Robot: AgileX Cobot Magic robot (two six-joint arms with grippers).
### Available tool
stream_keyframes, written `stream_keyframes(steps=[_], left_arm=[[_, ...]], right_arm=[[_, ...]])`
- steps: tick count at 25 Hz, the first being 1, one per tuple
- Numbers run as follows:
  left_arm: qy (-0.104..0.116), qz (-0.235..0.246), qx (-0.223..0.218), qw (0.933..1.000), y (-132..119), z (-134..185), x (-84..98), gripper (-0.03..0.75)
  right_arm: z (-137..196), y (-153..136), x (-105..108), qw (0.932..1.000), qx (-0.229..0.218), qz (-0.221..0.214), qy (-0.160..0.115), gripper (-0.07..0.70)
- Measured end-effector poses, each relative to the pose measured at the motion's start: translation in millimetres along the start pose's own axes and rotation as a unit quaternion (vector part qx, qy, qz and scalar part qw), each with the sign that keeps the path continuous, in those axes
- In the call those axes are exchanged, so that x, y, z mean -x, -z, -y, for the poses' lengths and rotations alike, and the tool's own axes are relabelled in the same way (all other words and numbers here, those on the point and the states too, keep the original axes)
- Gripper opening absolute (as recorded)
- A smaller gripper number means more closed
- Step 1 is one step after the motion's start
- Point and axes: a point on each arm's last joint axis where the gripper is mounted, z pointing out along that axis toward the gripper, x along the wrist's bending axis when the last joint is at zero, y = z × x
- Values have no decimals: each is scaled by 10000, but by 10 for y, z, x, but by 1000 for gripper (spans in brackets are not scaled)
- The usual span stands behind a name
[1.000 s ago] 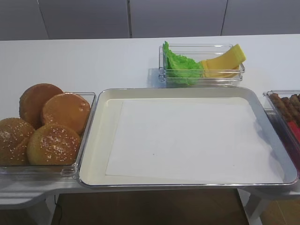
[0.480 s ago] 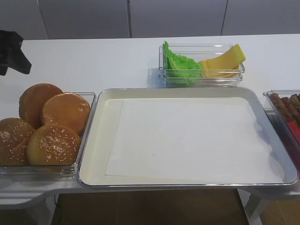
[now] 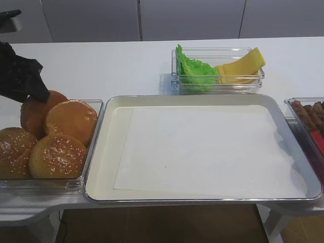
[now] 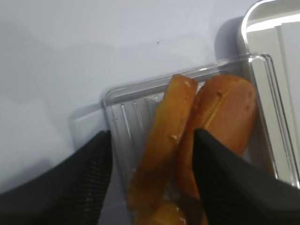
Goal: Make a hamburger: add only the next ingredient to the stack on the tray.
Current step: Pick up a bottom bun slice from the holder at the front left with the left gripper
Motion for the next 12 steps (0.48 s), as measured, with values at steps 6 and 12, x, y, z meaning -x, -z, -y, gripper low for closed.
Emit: stream_keyframes(steps=[6, 12], left_arm=[[-4, 28, -138, 9999, -85, 0, -21, 399], [-2, 165, -309, 9994, -139, 12, -13, 308]], right_arm=[[0, 0, 0, 10000, 0, 0, 0, 510], [0, 0, 0, 10000, 0, 0, 0, 510]])
